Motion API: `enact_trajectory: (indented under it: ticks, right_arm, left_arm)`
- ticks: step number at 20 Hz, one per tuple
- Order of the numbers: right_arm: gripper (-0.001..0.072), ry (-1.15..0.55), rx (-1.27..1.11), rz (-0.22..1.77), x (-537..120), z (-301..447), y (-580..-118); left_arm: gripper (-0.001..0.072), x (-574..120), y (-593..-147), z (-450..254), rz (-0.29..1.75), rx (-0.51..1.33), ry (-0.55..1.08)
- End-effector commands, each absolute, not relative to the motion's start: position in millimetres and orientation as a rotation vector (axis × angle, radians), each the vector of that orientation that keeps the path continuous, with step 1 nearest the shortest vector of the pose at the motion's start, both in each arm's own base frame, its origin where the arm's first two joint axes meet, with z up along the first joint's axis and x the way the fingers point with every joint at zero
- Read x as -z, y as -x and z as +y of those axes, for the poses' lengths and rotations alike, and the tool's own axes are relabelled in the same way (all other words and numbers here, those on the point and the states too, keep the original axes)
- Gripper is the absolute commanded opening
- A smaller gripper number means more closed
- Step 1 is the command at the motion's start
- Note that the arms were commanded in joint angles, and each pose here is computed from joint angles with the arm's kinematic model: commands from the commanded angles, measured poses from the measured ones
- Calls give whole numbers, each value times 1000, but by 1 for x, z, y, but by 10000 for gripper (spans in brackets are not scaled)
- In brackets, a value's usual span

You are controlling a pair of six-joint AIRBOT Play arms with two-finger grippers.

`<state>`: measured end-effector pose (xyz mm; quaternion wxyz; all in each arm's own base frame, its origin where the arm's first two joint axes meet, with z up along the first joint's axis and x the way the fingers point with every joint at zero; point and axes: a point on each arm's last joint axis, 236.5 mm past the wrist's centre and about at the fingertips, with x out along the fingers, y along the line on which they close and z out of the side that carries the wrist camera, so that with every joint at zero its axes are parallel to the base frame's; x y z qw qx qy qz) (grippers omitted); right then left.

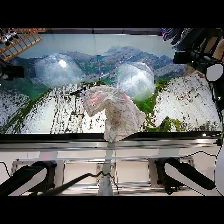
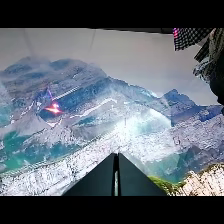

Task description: Fold the clothes and pants, and hang the long-sleeved shirts on hangers.

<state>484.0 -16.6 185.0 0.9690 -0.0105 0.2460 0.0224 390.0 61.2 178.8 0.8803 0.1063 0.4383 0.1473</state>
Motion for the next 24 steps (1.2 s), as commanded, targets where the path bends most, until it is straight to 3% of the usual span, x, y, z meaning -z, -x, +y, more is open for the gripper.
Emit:
enact_trajectory:
  ticks: [1, 5, 6, 7, 8, 11, 12, 13, 14, 16, 18, 19, 21, 24]
  right_arm:
    - [12, 10, -48, 496, -185, -15, -484]
    - [12, -192, -120, 520, -184, 13, -480]
    - [13, -219, -140, 541, -181, 19, -477]
    - [16, -215, -145, 559, -178, 20, -474]
    - [15, -200, -144, 576, -174, 19, -472]
    - [15, -191, -192, 750, -144, 27, -445]
    - [70, -166, -278, 890, -120, 38, -418]
    - [306, -176, -382, 1024, -100, 51, -386]
    - [398, -194, -486, 1130, -85, 65, -356]
    - [448, -260, -696, 1291, -61, 99, -301]
    - [606, -344, -753, 1338, -33, 127, -282]
    - [648, -338, -740, 1353, -14, 136, -277]
    - [648, -262, -767, 1326, 8, 156, -273]
    - [649, 7, -871, 1189, 19, 196, -279]
  left_arm:
    - [13, -181, -409, 55, 851, -297, -189]
    - [13, -155, -419, 47, 898, -304, -111]
    - [80, -148, -418, 38, 923, -274, -79]
    - [433, -142, -418, 23, 947, -201, -71]
    - [702, -138, -417, 0, 965, -97, -50]
    - [706, -122, -395, -101, 1027, 367, 40]
    - [707, -110, -382, -126, 1055, 484, 63]
    - [707, -89, -366, -141, 1101, 568, 75]
    - [707, -66, -349, -154, 1153, 631, 87]
    - [715, -23, -319, -174, 1230, 706, 175]
    - [717, 0, -316, -190, 1201, 718, 290]
    - [717, 8, -315, -195, 1199, 725, 315]
    - [717, 21, -314, -209, 1183, 782, 245]
    - [717, 41, -314, -238, 1130, 858, 94]
